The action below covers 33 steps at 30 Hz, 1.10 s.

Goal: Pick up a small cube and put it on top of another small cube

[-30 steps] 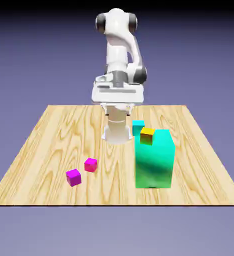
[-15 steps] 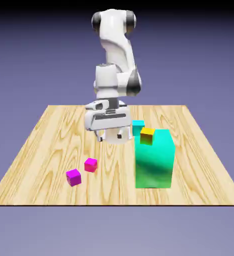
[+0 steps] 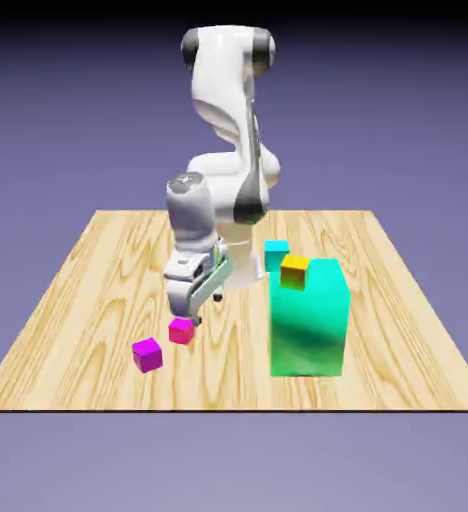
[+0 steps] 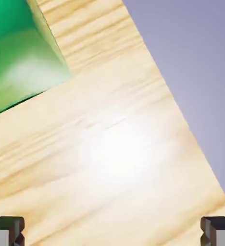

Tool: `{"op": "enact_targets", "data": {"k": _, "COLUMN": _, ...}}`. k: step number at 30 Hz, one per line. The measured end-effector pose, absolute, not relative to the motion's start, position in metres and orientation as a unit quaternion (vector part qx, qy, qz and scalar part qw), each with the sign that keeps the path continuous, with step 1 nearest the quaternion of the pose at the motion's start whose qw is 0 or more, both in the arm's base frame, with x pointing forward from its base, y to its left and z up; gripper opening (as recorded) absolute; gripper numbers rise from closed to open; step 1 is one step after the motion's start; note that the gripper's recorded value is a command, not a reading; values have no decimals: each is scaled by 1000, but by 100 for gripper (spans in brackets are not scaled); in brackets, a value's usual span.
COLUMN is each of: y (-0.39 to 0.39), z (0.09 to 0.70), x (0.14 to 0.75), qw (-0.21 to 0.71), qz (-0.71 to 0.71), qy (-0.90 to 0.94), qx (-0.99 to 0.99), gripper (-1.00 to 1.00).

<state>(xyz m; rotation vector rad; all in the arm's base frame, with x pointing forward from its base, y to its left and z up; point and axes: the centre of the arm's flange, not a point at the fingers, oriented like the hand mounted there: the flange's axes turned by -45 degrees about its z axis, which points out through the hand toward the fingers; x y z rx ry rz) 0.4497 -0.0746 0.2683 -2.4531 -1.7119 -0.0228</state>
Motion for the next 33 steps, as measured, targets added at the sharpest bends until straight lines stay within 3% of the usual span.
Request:
{"op": "enact_targets", "data": {"k": 16, "y": -111, "z": 194, "x": 441, "qw": 225, "qz": 55, "qy": -750, "qx": -620, "gripper": 0}}
{"op": "enact_targets", "data": {"k": 33, "y": -150, "z": 144, "x": 424, "qw": 377, "qz": 13, "qy": -848, "qx": -373, "gripper": 0}}
